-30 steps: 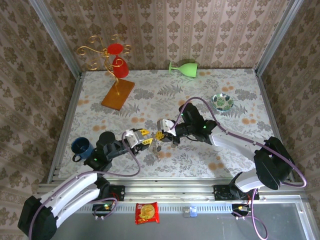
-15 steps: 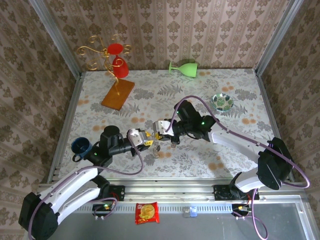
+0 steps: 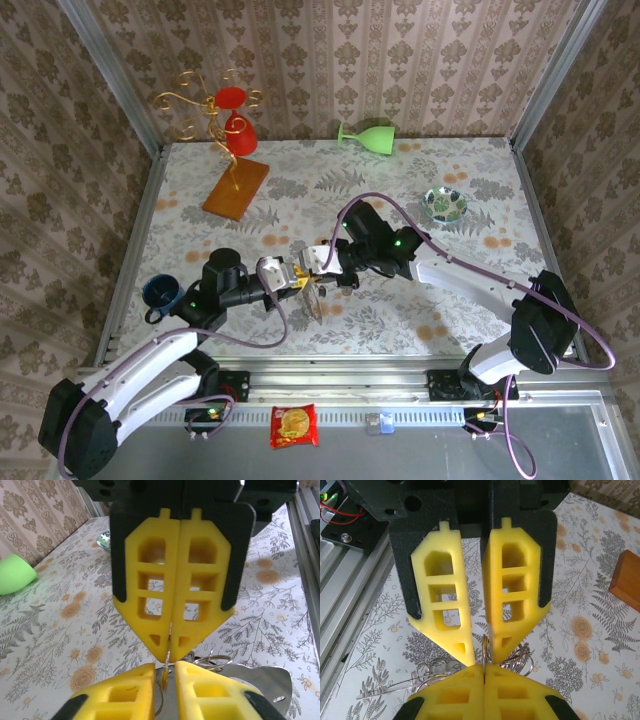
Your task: Put the keys on the keyring
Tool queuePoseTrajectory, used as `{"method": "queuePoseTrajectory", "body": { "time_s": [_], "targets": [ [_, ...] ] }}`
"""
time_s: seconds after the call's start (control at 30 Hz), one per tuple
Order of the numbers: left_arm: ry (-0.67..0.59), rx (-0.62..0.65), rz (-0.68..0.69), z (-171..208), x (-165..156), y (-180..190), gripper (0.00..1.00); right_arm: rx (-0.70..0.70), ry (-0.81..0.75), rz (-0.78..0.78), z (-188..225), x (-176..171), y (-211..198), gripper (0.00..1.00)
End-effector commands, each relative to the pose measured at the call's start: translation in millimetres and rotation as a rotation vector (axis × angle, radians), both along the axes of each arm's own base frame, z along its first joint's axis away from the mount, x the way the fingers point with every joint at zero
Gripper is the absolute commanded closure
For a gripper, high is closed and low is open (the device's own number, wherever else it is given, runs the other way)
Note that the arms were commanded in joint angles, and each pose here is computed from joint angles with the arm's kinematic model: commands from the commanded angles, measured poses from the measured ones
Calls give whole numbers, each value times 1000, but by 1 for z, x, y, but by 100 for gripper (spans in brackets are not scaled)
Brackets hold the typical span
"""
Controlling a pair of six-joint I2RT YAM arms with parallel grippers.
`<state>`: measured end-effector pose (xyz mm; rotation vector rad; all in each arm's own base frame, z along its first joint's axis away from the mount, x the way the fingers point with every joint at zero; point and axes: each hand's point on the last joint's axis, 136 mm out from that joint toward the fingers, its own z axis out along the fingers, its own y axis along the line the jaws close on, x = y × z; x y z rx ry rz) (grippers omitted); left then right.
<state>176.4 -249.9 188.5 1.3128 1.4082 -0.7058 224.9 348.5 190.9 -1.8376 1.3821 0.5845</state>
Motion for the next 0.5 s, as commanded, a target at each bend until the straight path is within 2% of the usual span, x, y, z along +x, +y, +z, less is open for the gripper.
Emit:
{"method": "queuePoseTrajectory", "body": {
  "time_s": [0.0,0.17,0.2,0.27,0.33,0.4,0.47],
  "targets": [
    [-55,-39,-26,19,2,-5,86,29,9,35,12,-7,8,100],
    [-67,-39,-24,20,4,-6,99,41,34,39,14,-12,6,100],
    [-72,-40,-21,20,5,-6,100,45,41,30,14,-11,5,98],
    [-82,-45,-18,21,5,-5,100,115,89,-7,24,-7,0,83],
    [-86,-50,-17,21,5,-5,100,209,155,-53,33,0,-11,74],
    [-93,-61,-18,22,4,-5,100,284,177,-81,41,4,-22,71],
    [-97,-70,-21,22,2,-5,100,300,177,-98,37,3,-29,70]
  ]
}}
